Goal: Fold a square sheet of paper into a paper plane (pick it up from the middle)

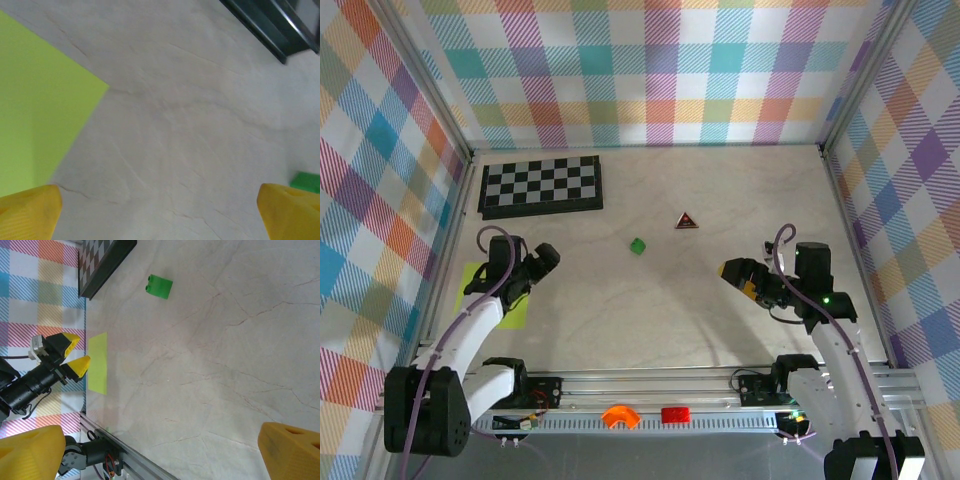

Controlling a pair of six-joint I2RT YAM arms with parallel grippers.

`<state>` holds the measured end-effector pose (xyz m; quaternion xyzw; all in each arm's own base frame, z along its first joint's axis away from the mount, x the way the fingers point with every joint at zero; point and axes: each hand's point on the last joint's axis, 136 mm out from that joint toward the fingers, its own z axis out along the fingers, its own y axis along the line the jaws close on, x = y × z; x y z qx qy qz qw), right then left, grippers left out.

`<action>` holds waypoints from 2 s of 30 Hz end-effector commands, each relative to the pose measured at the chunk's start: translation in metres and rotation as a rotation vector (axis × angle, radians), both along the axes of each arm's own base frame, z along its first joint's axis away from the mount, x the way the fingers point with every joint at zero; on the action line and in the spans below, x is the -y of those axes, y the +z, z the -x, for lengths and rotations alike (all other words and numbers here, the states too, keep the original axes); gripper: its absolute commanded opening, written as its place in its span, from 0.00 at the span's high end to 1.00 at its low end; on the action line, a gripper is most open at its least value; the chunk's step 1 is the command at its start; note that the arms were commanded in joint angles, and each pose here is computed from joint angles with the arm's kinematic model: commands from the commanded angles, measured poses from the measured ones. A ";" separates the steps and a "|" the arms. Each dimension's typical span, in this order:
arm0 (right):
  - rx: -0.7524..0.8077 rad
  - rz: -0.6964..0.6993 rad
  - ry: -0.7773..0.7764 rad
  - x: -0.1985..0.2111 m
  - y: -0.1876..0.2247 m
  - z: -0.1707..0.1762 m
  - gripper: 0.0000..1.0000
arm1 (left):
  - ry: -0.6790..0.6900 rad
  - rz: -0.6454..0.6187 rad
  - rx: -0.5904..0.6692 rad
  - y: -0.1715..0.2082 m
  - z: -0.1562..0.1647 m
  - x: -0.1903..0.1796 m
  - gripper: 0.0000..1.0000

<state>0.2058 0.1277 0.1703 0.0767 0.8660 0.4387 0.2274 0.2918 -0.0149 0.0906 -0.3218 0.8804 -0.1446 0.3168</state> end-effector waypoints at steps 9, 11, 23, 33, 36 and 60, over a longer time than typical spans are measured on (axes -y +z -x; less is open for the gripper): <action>0.014 -0.037 -0.052 0.000 0.014 -0.026 0.01 | 0.211 -0.095 -0.192 -0.032 0.004 -0.066 0.00; 0.006 -0.023 -0.073 0.003 0.014 -0.030 0.01 | 0.203 -0.087 -0.212 -0.040 0.002 -0.065 0.00; -0.052 -0.004 -0.097 0.007 -0.004 -0.007 0.01 | 0.179 0.014 -0.333 -0.074 0.023 -0.046 0.00; -0.153 -0.037 0.020 -0.008 -0.015 0.014 0.01 | 0.105 0.268 -0.263 -0.073 0.038 0.015 0.00; -0.206 -0.005 0.039 -0.012 -0.026 0.017 0.01 | 0.064 0.249 -0.238 -0.069 0.045 0.042 0.00; 0.096 0.002 -0.044 -0.022 -0.007 0.011 0.01 | -0.483 0.007 -0.145 -0.024 0.041 0.112 0.00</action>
